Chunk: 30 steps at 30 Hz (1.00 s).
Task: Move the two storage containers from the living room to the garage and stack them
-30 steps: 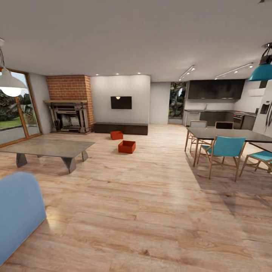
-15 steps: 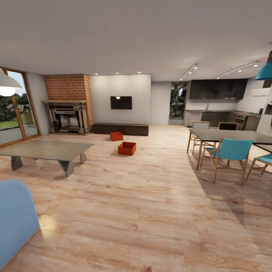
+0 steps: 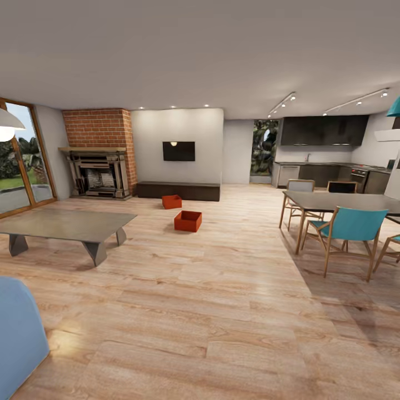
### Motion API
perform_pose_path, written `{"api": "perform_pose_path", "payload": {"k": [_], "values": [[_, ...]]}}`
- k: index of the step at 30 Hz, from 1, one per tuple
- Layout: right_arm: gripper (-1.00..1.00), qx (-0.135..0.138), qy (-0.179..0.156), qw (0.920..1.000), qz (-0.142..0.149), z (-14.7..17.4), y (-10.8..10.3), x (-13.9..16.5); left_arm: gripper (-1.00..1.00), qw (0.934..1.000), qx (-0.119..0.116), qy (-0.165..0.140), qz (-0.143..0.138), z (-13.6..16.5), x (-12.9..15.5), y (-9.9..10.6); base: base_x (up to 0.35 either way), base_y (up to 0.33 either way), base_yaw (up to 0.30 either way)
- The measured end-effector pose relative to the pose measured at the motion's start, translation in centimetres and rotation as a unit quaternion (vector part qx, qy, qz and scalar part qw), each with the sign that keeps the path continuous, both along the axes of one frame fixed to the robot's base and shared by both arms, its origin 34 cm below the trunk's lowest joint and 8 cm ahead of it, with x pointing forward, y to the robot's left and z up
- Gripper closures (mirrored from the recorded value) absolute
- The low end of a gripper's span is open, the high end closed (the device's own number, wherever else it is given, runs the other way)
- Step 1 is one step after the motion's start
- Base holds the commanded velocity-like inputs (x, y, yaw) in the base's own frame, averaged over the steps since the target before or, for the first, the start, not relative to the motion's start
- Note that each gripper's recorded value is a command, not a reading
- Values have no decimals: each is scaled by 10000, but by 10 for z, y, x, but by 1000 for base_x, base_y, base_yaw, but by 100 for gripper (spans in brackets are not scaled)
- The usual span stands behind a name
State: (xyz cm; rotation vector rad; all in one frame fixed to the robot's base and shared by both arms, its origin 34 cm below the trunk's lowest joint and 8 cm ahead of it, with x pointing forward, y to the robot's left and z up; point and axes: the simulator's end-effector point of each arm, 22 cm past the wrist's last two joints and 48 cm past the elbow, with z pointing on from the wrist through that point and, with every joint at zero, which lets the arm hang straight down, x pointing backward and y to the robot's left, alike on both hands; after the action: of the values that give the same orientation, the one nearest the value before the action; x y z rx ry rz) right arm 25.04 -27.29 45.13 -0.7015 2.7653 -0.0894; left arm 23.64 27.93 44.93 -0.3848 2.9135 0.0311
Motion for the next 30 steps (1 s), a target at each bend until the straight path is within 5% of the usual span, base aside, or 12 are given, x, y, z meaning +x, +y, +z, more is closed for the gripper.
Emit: {"api": "perform_pose_path", "payload": {"k": [30], "values": [[-100,-3,0,10000,11,0,0,0,-100,10000,6,-7,0,0,1,1,324,98,0]]}}
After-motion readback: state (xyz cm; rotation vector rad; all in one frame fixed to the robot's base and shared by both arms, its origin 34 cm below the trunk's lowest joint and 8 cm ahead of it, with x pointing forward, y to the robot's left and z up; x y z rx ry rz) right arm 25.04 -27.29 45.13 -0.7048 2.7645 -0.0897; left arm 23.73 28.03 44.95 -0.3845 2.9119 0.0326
